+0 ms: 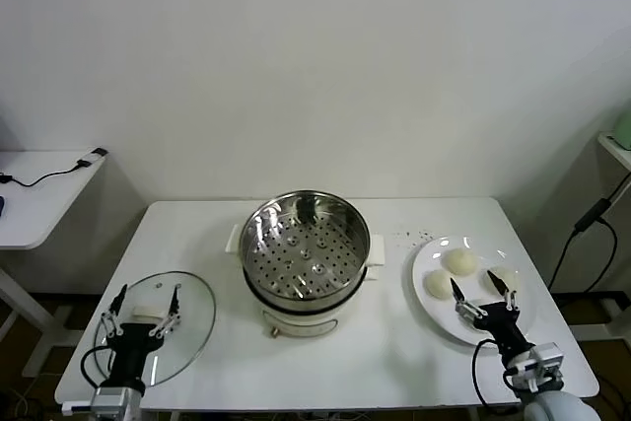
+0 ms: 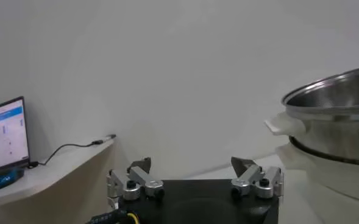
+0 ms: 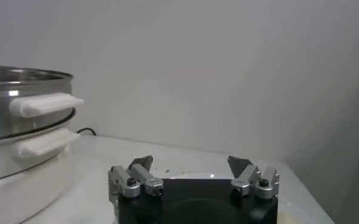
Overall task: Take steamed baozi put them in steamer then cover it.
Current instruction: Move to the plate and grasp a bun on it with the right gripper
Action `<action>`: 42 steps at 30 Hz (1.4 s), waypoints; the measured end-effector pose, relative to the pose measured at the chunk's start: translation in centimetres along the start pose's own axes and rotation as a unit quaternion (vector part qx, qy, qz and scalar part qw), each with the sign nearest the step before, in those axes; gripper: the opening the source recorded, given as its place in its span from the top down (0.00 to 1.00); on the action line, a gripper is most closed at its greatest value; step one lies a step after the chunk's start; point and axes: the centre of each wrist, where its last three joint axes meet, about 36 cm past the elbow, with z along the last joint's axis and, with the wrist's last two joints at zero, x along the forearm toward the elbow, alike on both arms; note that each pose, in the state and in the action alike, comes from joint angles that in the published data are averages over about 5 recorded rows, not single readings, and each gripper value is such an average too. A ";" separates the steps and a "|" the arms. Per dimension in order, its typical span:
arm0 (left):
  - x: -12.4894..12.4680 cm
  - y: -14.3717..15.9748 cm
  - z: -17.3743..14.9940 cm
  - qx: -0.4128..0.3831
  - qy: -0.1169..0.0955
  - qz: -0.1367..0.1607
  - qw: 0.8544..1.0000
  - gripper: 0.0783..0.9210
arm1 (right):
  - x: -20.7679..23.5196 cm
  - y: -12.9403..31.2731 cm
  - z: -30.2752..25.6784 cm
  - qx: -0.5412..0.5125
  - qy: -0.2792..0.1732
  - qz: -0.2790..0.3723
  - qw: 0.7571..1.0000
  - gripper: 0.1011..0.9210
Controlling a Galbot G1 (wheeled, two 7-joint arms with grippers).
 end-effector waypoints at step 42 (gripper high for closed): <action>-0.1 0.5 0.4 -0.008 0.012 0.002 1.000 0.12 | -26.0 -14.9 -15.7 0.471 0.373 -0.376 0.705 0.12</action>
